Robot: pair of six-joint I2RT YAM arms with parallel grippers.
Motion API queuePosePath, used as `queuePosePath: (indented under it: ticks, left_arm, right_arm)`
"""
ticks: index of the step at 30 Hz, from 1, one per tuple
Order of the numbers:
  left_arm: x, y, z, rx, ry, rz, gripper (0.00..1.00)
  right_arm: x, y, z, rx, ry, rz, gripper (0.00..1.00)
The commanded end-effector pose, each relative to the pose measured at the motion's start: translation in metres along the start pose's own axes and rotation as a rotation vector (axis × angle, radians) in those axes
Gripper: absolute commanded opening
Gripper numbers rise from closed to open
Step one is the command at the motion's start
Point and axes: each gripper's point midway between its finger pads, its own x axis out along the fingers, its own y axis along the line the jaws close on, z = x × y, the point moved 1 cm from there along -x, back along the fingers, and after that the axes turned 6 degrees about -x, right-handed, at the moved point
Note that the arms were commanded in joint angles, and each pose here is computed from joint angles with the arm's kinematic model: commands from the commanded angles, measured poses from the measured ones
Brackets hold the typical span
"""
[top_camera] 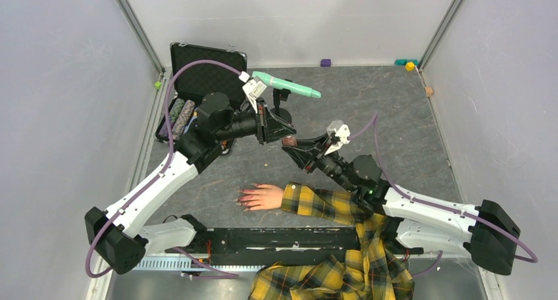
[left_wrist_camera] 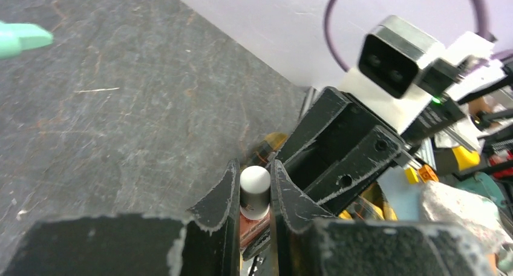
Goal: Paint the nails
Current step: Screw the nail polish bottle.
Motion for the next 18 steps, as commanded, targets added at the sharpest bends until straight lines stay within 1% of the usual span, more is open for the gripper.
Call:
queuePosePath:
  ticks: [1,6,9,13,18]
  left_arm:
    - [-0.012,-0.051,-0.004,0.089,0.067,-0.242,0.02]
    - [-0.024,-0.075,-0.011,0.136,0.1,-0.365,0.02]
    - [-0.031,-0.089,-0.014,0.168,0.114,-0.436,0.02]
    - [-0.038,-0.105,-0.028,0.18,0.17,-0.534,0.02]
    - [-0.044,-0.119,-0.038,0.205,0.19,-0.602,0.02]
  right_arm:
    - [-0.011,0.006,0.066,0.119,-0.261,0.084,0.0]
    - [-0.026,0.014,0.087,0.169,-0.349,0.145,0.0]
    - [-0.037,0.027,0.101,0.196,-0.401,0.224,0.0]
    - [-0.049,0.038,0.117,0.227,-0.466,0.299,0.0]
    - [-0.064,0.046,0.129,0.239,-0.529,0.362,0.0]
